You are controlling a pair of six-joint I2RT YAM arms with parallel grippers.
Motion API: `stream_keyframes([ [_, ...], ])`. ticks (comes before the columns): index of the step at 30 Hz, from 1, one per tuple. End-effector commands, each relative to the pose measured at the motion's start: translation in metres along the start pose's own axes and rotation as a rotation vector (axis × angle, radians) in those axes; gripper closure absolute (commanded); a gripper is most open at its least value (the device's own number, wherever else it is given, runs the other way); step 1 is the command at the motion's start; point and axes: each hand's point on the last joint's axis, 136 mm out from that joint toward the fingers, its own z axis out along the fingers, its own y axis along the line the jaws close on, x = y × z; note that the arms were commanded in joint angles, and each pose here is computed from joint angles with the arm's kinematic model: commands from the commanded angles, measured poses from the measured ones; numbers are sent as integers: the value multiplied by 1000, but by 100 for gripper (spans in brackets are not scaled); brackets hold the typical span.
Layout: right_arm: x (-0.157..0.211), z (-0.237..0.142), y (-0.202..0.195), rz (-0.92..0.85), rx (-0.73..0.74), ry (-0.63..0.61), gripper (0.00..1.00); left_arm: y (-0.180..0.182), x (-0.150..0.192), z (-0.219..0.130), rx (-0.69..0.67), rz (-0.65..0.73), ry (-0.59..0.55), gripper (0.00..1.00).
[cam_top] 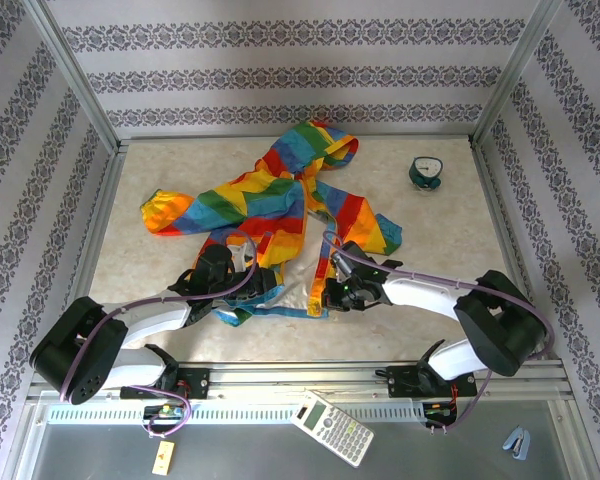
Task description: Zip up the jacket
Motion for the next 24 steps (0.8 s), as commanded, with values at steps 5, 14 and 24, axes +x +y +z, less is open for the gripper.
stream_keyframes([
  [5, -47, -77, 69, -395, -119, -344, 100, -33, -23, -3, 78, 108, -25, 100],
  [14, -71, -124, 117, -702, -173, -537, 100, -74, -47, 1, 149, 242, -49, 100],
  [24, -69, -126, 138, -771, -270, -586, 100, -83, -51, 1, 185, 277, -65, 100],
])
